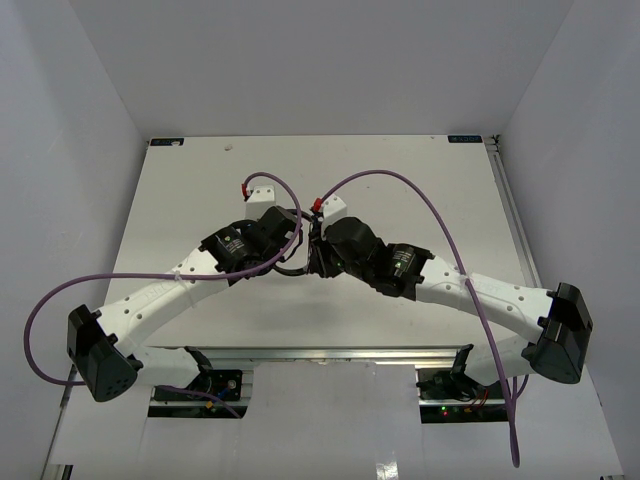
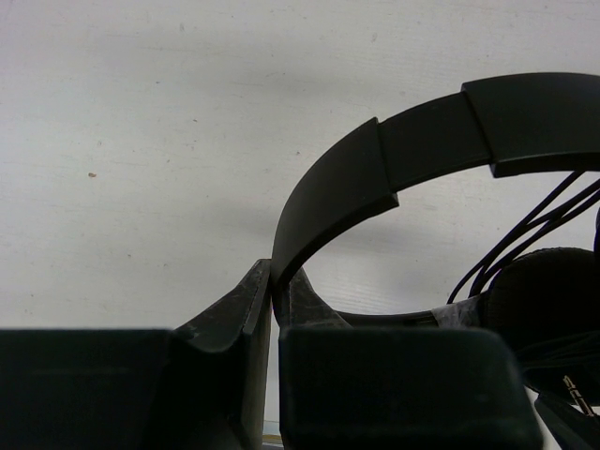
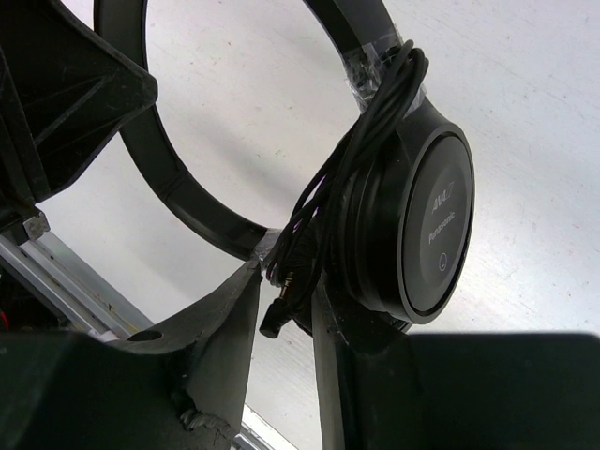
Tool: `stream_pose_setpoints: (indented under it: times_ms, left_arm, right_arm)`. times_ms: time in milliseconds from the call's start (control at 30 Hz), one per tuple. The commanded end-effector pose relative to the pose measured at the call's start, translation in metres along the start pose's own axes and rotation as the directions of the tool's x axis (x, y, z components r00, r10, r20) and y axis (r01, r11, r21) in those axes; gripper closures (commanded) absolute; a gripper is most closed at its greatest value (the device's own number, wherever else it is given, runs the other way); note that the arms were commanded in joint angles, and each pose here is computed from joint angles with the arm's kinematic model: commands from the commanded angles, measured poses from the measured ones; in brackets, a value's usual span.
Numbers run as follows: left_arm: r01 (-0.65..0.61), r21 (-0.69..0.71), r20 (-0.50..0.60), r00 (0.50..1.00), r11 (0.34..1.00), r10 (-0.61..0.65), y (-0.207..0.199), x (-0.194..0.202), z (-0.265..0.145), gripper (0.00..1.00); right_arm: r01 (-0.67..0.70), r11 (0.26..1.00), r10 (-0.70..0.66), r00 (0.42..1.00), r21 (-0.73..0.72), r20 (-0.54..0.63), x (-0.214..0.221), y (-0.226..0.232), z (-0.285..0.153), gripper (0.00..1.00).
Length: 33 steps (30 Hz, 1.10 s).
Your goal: Wrap the headphones
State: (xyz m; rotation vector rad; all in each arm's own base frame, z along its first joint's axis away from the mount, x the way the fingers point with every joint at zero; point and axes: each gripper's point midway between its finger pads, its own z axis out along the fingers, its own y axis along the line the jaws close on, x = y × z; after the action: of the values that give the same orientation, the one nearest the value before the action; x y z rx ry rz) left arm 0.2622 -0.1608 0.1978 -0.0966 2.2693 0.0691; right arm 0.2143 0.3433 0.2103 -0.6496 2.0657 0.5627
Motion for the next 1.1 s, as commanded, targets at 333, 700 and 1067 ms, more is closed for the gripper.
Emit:
stream_pose_setpoints:
  times_ms: [333,700,1067]
  left_arm:
    - [0.052,0.016,0.045,0.998,0.999,-0.052,0.0,-0.016,-0.009,1.0]
    - [0.053,0.017,0.048,0.997,0.998,-0.054,0.0,-0.018,-0.009,1.0]
    - [0.054,0.016,0.055,0.997,0.998,-0.055,0.001,-0.019,-0.01,1.0]
  right_arm:
    - [-0.015,0.999,0.013,0.998,0.035,0.065,-0.012,-0.01,-0.016,0.56]
    - [-0.015,0.999,0.011,0.997,0.049,0.072,-0.011,-0.013,-0.022,0.54]
    - [-0.021,0.996,0.015,0.998,0.091,0.064,-0.006,-0.015,-0.021,0.65]
